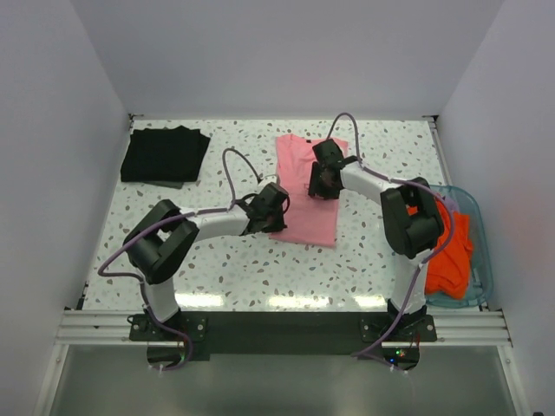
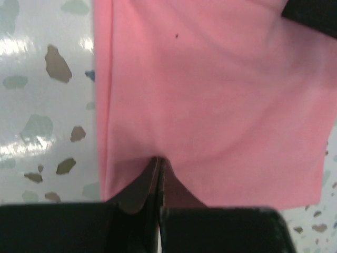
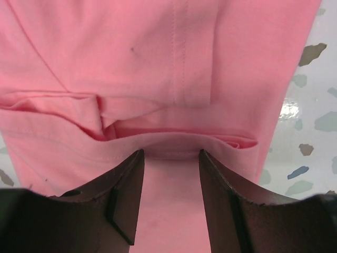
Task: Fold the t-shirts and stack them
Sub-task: Fold the tshirt
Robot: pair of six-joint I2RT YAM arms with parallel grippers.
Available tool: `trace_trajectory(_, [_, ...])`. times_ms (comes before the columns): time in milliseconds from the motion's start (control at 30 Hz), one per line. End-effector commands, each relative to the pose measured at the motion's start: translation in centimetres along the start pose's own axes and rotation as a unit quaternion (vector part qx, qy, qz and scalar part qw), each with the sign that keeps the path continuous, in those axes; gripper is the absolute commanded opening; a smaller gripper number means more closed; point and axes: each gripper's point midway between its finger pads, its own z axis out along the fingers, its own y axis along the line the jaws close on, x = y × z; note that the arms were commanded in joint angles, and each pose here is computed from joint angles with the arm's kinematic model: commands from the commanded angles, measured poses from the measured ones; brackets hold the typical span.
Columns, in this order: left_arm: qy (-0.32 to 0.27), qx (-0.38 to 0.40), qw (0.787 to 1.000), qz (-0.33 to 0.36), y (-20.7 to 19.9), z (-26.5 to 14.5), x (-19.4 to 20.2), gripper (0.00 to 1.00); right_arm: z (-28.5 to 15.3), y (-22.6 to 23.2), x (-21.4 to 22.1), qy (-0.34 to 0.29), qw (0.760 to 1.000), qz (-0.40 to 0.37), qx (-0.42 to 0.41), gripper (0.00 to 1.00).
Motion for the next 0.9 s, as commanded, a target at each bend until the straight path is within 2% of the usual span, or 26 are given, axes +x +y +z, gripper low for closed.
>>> trace_trajectory(0, [0.008,-0.026,0.999,-0.022,1.7,0.3,1.9,0.0,0.5,-1.8,-1.4,-0.004,0.999,-0.01,0.043,0.5])
trace_trajectory(300, [0.03,-0.041,0.998,-0.025,3.4,-0.3,5.2,0.0,0.8,-2.4,-1.4,-0.003,0.999,-0.009,0.041,0.53])
trace_trajectory(600, [0.045,-0.038,0.998,-0.031,4.9,-1.9,7.8,0.0,-0.5,-1.2,-0.1,0.003,1.0,-0.012,-0.012,0.55])
trace_trajectory(867, [0.069,-0.03,0.997,-0.024,5.7,-3.8,11.6,0.0,-2.6,-2.1,2.6,0.005,0.999,-0.022,-0.035,0.67])
